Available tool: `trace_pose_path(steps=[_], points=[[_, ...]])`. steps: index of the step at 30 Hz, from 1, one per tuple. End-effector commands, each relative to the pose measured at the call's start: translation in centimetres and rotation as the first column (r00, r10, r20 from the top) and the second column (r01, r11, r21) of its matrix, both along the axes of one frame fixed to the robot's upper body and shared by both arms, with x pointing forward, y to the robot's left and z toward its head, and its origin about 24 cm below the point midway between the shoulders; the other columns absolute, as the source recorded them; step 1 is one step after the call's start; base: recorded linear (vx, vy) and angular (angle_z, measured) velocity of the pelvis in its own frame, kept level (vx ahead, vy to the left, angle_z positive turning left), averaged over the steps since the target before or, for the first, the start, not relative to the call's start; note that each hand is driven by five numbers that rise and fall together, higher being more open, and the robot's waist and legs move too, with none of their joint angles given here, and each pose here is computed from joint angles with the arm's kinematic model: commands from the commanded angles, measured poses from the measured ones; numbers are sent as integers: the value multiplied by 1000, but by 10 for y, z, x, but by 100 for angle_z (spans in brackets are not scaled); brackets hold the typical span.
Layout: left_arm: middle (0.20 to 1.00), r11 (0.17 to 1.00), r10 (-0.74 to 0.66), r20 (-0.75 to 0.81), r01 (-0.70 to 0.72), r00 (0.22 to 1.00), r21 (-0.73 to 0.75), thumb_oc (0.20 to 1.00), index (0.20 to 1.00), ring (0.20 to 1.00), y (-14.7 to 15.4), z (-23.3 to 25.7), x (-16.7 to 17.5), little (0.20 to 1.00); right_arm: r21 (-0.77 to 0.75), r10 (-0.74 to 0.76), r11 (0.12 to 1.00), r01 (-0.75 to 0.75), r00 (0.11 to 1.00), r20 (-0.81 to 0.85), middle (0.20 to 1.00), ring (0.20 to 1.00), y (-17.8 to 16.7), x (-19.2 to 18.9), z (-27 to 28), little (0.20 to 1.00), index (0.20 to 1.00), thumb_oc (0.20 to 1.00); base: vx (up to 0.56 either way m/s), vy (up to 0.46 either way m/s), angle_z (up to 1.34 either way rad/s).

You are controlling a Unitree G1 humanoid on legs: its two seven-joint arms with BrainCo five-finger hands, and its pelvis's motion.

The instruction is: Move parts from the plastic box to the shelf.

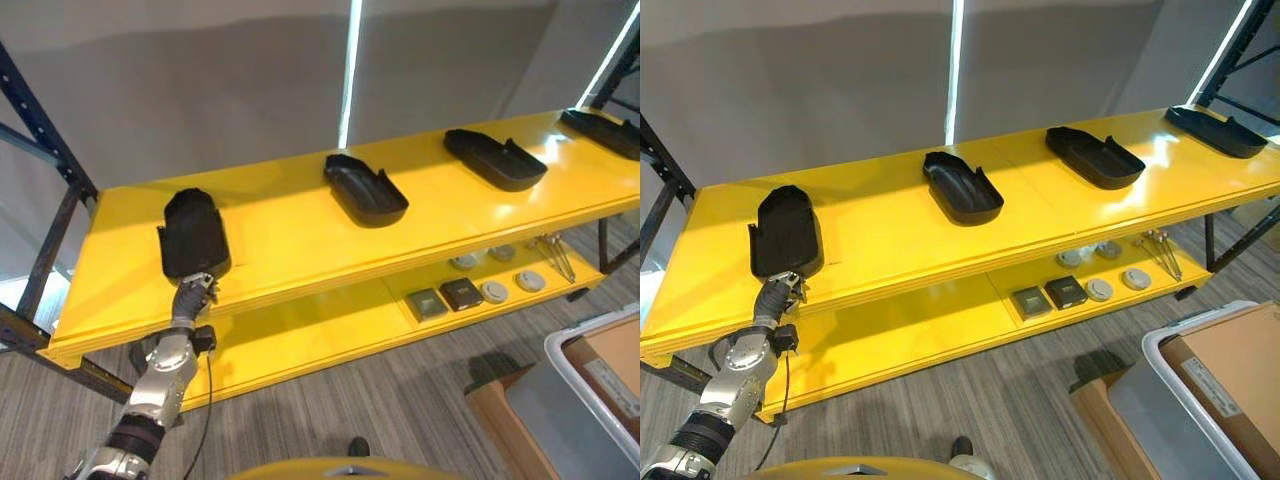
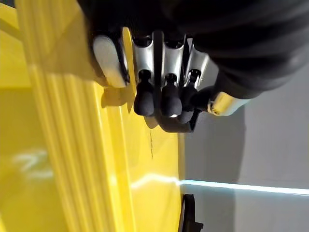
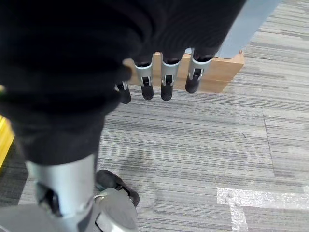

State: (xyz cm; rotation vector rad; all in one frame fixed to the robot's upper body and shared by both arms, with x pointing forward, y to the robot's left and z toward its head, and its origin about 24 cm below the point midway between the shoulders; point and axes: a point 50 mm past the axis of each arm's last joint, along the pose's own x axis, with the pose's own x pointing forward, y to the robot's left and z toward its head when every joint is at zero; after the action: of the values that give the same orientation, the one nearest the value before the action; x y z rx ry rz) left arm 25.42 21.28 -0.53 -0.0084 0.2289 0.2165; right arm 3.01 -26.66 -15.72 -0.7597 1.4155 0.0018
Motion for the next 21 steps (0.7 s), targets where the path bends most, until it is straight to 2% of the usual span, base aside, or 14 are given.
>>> trace_pose_path(steps=[1, 13, 21], points=[[200, 997, 62, 177, -69, 982, 30, 200, 200, 200, 9, 40, 38, 200, -51, 58, 997, -60, 997, -43, 1000, 1000, -14, 0, 3, 1000, 1000, 1000, 0, 0, 0], [200, 974, 207, 132, -218, 969, 70, 200, 200, 200, 40, 38, 50, 200, -59, 112, 992, -115, 992, -53, 1000, 1000, -21, 7, 6, 1000, 1000, 1000, 0, 0, 0], [200, 974, 209, 222, -224, 952, 45, 200, 200, 200, 51, 69, 63, 200, -72, 118, 990, -122, 992, -50, 1000, 1000, -27, 10, 9, 1000, 1000, 1000, -2, 4, 3]])
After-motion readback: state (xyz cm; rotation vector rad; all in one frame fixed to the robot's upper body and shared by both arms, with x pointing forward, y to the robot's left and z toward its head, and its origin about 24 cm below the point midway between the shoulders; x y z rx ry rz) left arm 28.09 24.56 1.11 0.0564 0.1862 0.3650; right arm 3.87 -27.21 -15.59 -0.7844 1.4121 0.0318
